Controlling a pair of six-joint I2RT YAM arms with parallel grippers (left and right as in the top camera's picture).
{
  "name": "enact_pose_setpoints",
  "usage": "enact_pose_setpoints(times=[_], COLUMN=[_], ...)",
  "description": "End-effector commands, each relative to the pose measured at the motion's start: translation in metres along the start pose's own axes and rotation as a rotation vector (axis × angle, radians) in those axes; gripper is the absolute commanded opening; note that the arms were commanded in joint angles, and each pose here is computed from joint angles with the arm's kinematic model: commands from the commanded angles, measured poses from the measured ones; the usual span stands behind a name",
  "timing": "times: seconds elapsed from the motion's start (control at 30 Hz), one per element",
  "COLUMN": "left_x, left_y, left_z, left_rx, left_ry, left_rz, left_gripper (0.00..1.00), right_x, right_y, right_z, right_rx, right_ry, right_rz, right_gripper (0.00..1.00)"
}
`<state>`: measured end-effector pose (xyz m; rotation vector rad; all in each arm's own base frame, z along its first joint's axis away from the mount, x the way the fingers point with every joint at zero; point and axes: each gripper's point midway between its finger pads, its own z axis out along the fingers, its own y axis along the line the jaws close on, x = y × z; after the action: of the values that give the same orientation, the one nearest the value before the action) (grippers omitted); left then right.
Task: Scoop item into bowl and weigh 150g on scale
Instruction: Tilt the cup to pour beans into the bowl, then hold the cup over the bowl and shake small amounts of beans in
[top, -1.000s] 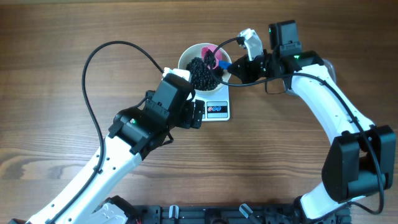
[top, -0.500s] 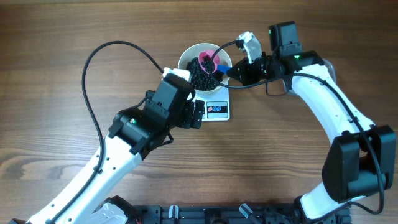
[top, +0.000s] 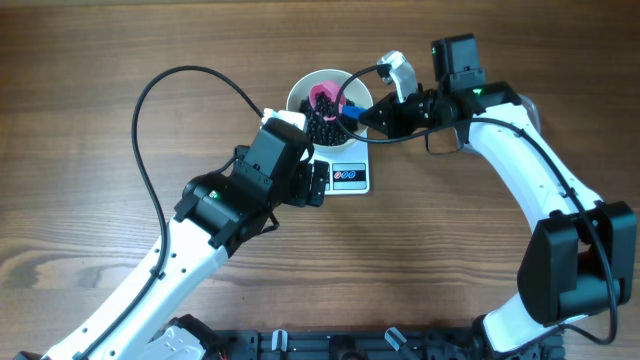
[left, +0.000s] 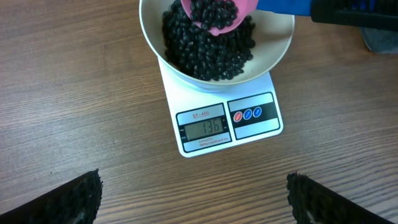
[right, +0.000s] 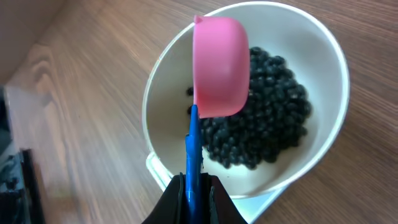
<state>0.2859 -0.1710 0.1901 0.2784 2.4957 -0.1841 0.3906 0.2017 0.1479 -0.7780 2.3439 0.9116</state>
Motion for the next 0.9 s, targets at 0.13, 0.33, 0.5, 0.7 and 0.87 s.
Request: enact_pose_setpoints(times=[0.13, 0.33, 0.5, 0.7, 0.87], left_x=[-0.005, -0.005, -0.005, -0.005, -0.005], left_y=[-0.004, -0.004, -0.004, -0.004, -0.004], left_z=[-0.003, -0.003, -0.003, -0.003, -0.003], left_rx=[0.015, 0.015, 0.015, 0.015, 0.015], left_ry=[-0.012, -0.012, -0.012, -0.012, -0.011], left_rz=[0.013, 0.013, 0.013, 0.013, 0.012], left_gripper=[1.0, 1.0, 1.0, 1.0, 1.0], right_x=[-0.018, -0.023, -0.033, -0.034, -0.034], right_y=[-0.001, -0.01, 0.016, 0.006, 0.012], right_z=[-0.014, -0.019, -0.026, -0.031, -0.031], right_rx=[0.067, 0.135, 0.02, 0.101, 0.072], right_ry=[-0.055, -0.071, -0.113, -0.109, -0.113], right_rz=[-0.043, 0.0, -0.062, -0.097, -0.097], right_gripper=[0.04, 0.04, 0.04, 0.04, 0.04])
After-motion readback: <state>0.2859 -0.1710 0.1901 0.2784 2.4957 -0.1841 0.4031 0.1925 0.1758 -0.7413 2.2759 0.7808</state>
